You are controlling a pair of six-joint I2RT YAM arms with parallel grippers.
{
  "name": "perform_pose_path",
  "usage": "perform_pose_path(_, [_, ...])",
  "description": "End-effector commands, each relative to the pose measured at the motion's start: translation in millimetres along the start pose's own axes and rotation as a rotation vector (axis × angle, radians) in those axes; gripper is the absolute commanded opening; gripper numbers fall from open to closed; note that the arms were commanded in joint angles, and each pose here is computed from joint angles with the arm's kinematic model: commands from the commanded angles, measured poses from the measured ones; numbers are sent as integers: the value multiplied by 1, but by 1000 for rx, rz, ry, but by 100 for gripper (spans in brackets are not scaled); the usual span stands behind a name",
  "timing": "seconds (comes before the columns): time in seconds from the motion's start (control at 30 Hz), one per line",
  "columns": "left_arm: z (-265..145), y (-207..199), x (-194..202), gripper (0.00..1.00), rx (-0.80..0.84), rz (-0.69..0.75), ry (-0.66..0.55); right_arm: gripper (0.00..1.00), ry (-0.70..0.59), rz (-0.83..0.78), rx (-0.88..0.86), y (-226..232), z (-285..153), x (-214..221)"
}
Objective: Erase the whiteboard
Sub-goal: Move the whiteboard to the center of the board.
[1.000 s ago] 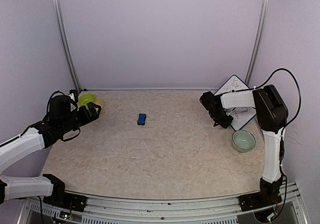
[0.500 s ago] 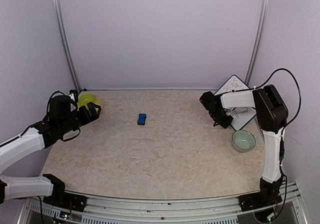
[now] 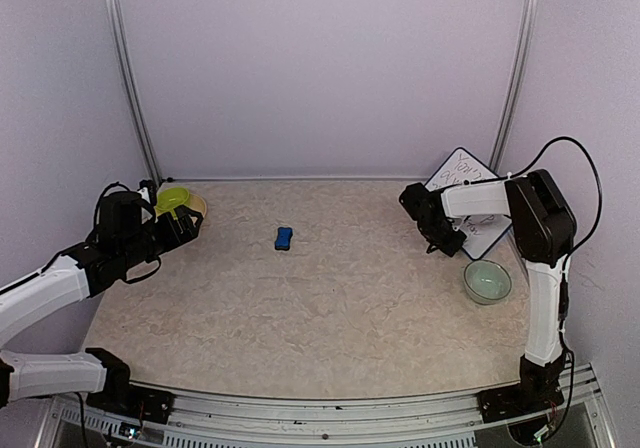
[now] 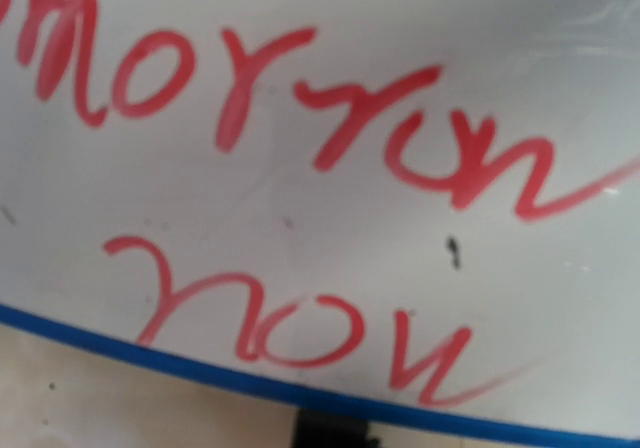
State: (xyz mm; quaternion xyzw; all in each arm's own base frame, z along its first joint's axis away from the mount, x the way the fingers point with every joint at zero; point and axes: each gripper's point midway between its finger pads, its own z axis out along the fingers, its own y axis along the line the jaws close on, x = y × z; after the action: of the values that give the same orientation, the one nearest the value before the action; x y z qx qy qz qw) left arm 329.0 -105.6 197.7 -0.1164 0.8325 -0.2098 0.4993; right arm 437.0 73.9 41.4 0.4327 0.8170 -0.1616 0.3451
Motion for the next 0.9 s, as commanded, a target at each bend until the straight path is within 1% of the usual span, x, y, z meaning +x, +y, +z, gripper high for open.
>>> perform_pose_path(0.0, [-1, -4, -1, 98, 19, -6, -11, 6, 4, -63, -40, 6, -10, 9])
perform_pose_path(0.43, [0, -4, 0, 98, 20, -20, -6, 7, 7, -151, -110, 16, -22, 21])
perform_pose_path(0.63, [1, -6, -2, 98, 26, -22, -8, 7, 4, -192, -164, 25, -31, 24])
perform_pose_path(0.87, [1, -4, 1, 98, 21, -25, -2, 7, 12, -263, -239, 38, -36, 37])
